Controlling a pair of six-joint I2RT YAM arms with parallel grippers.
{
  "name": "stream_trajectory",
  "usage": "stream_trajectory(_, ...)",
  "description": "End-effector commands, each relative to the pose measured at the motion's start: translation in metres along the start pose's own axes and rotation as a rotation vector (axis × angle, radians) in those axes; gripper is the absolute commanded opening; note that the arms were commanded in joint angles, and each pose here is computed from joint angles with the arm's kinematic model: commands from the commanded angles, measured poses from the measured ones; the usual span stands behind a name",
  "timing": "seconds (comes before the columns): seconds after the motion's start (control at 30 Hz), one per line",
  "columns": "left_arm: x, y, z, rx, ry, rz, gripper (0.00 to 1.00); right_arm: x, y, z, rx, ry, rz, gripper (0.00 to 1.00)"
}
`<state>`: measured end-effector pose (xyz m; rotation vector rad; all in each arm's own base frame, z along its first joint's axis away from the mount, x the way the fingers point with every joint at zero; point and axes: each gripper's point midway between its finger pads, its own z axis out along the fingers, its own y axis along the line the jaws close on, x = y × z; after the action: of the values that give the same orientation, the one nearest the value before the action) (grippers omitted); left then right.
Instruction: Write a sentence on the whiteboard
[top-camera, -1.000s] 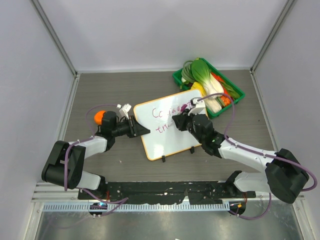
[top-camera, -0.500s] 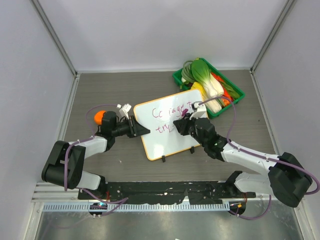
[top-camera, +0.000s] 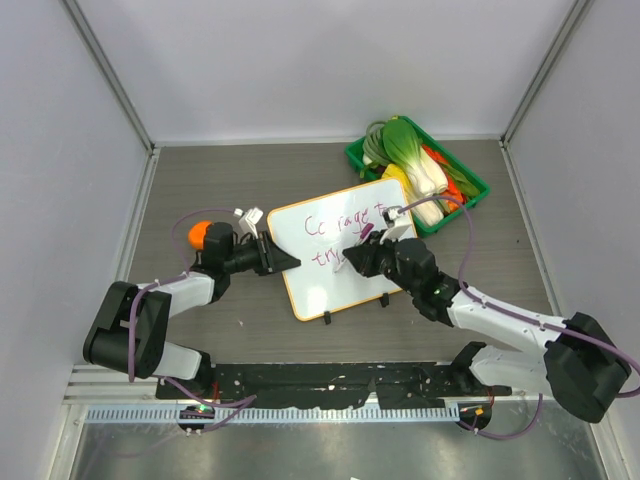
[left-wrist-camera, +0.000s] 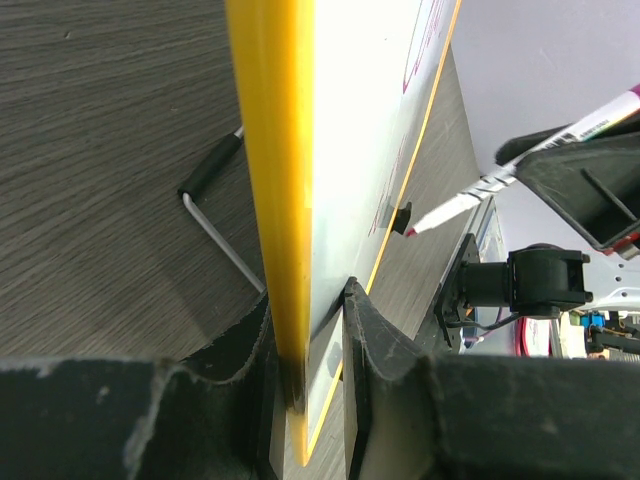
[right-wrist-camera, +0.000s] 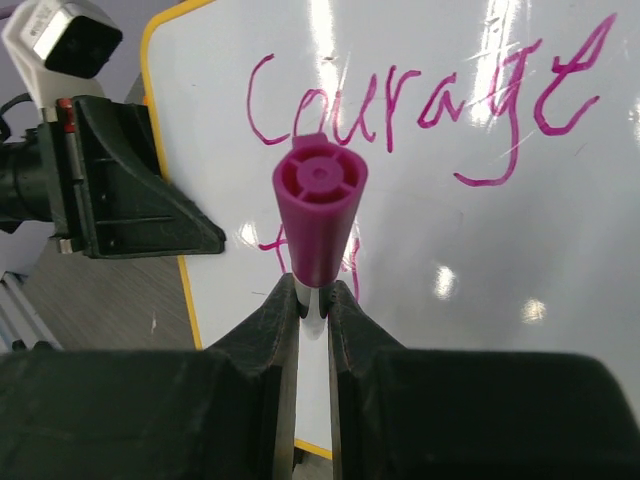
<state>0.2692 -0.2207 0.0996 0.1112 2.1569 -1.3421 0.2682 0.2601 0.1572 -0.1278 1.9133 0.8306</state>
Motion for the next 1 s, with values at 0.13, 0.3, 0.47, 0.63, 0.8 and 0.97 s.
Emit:
stream_trajectory(0.13, 0.020, 0.055, -0.002, -0.243, 0.022, 0.024, 0.00, -0.058, 0.028, -0.006, -0.175, -0.104, 0.089, 0.01)
stream_trajectory(0.3, 0.020, 0.056, -0.002, -0.246, 0.023, 0.024, 0.00, -0.070, -0.007, -0.003, -0.131, -0.131, 0.172, 0.01)
stream_trajectory(0.47, 0.020, 0.056, -0.002, -0.246, 0.024, 0.023, 0.00, -0.084, -0.027, -0.010, -0.058, -0.178, 0.151, 0.00)
stream_trajectory(0.63, 0.020, 0.056, -0.002, -0.244, 0.026, 0.023, 0.00, -0.091, -0.039, -0.018, 0.018, -0.210, 0.084, 0.01)
stream_trajectory(0.8, 0.020, 0.056, -0.002, -0.246, 0.026, 0.021, 0.00, -0.094, -0.043, -0.025, 0.067, -0.239, 0.014, 0.01)
stream_trajectory(0.97, 0.022, 0.057, -0.002, -0.247, 0.028, 0.021, 0.00, -0.091, -0.034, -0.033, 0.141, -0.293, -0.090, 0.01)
